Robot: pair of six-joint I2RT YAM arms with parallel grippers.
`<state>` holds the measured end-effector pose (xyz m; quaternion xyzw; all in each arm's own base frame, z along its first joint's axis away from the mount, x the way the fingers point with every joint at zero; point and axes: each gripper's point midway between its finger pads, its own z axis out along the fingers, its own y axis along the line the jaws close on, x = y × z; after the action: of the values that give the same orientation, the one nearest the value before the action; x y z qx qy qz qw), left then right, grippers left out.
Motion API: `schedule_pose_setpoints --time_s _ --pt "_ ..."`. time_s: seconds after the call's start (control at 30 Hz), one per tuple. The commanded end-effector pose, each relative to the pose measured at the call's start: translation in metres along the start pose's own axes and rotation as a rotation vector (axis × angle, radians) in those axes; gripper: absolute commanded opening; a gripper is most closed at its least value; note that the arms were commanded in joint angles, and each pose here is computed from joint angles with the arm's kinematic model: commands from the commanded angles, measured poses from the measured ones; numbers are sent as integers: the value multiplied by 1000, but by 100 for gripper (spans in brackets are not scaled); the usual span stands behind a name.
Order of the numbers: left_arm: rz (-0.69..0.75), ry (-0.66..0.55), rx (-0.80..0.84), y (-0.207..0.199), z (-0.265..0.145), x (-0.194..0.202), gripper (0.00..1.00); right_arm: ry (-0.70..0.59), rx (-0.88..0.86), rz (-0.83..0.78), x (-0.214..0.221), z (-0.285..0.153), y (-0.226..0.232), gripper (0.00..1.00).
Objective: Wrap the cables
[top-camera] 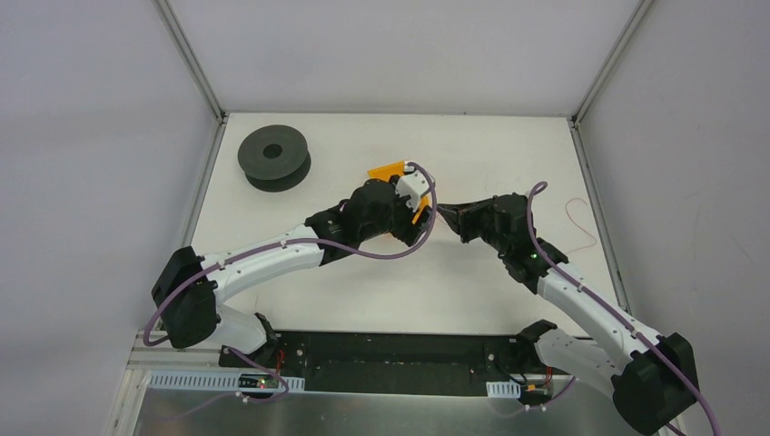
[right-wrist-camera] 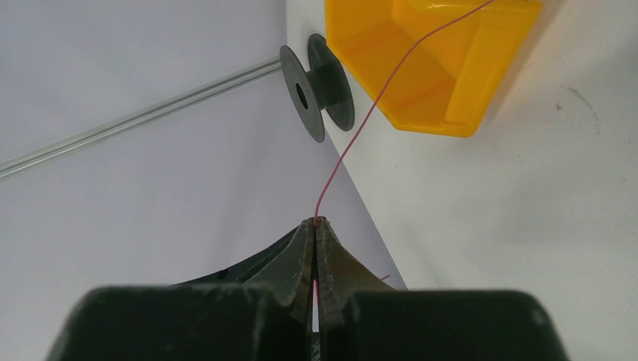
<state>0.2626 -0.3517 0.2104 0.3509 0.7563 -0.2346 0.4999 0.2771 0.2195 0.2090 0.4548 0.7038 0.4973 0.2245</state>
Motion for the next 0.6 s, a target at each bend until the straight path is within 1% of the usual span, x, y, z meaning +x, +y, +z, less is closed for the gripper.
schedule_pose_setpoints --time_s 0.0,0.17,0.27,0.3,0.37,0.4,0.5,0.53,0.57 --pt "18 -116 -4 -3 5 -39 61 9 -23 26 3 -6 5 0" --pt "18 -107 24 -9 9 -36 41 -7 -30 31 0 -10 6 0" --pt "18 -105 37 -11 9 -36 19 -16 -28 26 -2 -10 4 0" --pt "19 -101 40 -11 8 -37 13 -16 -29 22 -1 -11 5 0" --pt "18 -92 39 -11 5 -39 3 -16 -28 -6 -1 -12 4 9" --pt "5 -88 69 -16 2 -41 0 -19 -29 -21 -2 -14 5 13" --pt "-35 -89 106 -24 -6 -45 0 -60 -11 -61 -9 -18 0 18" --pt "-42 -90 122 -26 -9 -46 0 -70 -14 -80 -11 -19 0 22" --pt "-49 -89 132 -28 -11 -47 0 -71 -18 -100 -11 -21 0 28"
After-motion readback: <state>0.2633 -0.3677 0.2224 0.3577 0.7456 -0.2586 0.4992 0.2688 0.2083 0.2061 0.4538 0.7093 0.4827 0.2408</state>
